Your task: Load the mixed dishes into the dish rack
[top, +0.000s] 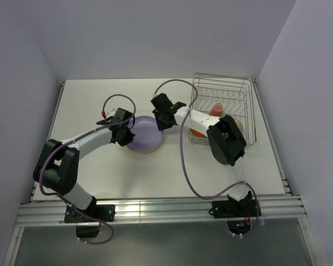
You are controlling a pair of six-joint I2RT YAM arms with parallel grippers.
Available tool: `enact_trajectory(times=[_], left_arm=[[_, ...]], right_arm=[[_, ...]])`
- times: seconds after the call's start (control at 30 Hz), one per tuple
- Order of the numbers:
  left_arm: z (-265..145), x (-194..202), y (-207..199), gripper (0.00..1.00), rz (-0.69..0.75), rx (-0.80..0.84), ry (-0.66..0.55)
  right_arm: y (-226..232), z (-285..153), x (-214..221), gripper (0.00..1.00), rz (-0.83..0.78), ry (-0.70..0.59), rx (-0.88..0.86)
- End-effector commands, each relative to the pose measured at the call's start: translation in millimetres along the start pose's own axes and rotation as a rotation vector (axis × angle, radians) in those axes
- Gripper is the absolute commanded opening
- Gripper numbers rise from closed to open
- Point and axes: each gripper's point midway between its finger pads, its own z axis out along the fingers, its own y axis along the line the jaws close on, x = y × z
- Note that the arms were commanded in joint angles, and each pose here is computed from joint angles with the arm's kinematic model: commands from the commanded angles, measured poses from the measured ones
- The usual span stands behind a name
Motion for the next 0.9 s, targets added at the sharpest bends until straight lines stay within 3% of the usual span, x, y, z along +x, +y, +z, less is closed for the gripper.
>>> enact_trajectory(times=[0.0, 0.1, 0.2, 0.33, 0.37, 0.5, 0.87], left_arm=[[-15, -12, -8, 0.03, 0.003, 0.045, -0.037], [-19, -11, -7, 0.03, -0.001, 0.053, -0.036], [-28, -11, -6, 0.04, -0.011, 0.071, -0.041], [-43, -8, -6, 0.13, -0.028, 0.122, -0.035], [-48, -7, -7, 0.23, -0.034, 0.141, -0.036], [-67, 4, -6, 0.45, -0.058, 0.223, -0.002], [-81, 37, -8, 0.53, -0.088, 0.322, 0.072]], right_arm=[[4, -2, -22, 0.21, -0.011, -0.062, 0.020], [3, -2, -23, 0.07, -0.009, -0.056, 0.031], [3, -6, -24, 0.00, -0.001, -0.069, 0.032], [1, -10, -27, 0.00, 0.024, -0.066, 0.051], [-1, -12, -27, 0.00, 0.031, -0.062, 0.065], [0, -22, -28, 0.00, 0.093, -0.055, 0.065], [19, -39, -14, 0.00, 0.223, 0.021, -0.025]])
